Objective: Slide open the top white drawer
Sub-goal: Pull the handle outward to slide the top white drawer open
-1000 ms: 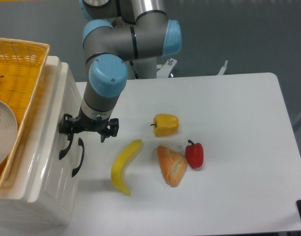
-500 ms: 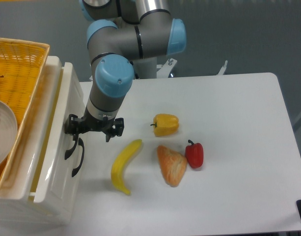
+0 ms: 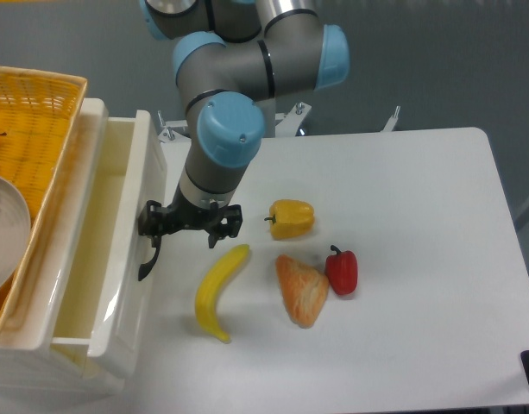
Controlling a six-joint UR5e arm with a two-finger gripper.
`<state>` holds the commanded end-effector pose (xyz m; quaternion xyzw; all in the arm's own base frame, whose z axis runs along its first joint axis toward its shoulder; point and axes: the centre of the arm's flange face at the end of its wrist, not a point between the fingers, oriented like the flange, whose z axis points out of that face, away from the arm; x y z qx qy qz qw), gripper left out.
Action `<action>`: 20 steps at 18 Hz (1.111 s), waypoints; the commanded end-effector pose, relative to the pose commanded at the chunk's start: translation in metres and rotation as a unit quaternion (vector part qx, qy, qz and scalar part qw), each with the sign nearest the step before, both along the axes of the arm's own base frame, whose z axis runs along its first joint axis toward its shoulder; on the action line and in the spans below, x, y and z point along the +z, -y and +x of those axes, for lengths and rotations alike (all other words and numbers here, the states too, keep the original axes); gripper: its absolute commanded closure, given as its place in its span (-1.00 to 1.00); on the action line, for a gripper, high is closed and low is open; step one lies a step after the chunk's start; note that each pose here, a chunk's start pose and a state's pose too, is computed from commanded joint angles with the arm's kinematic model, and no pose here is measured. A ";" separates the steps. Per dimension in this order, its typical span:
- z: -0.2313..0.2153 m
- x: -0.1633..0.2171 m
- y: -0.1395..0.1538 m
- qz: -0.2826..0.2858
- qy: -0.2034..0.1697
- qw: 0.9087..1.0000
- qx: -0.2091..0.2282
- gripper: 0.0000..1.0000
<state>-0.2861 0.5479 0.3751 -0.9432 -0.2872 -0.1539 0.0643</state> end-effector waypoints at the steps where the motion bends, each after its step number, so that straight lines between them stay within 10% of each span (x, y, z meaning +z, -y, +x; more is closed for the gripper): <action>1: -0.002 0.001 0.001 0.001 -0.001 1.000 -0.003 -1.00; 20: -0.071 -0.004 0.045 0.004 -0.001 1.000 0.002 -1.00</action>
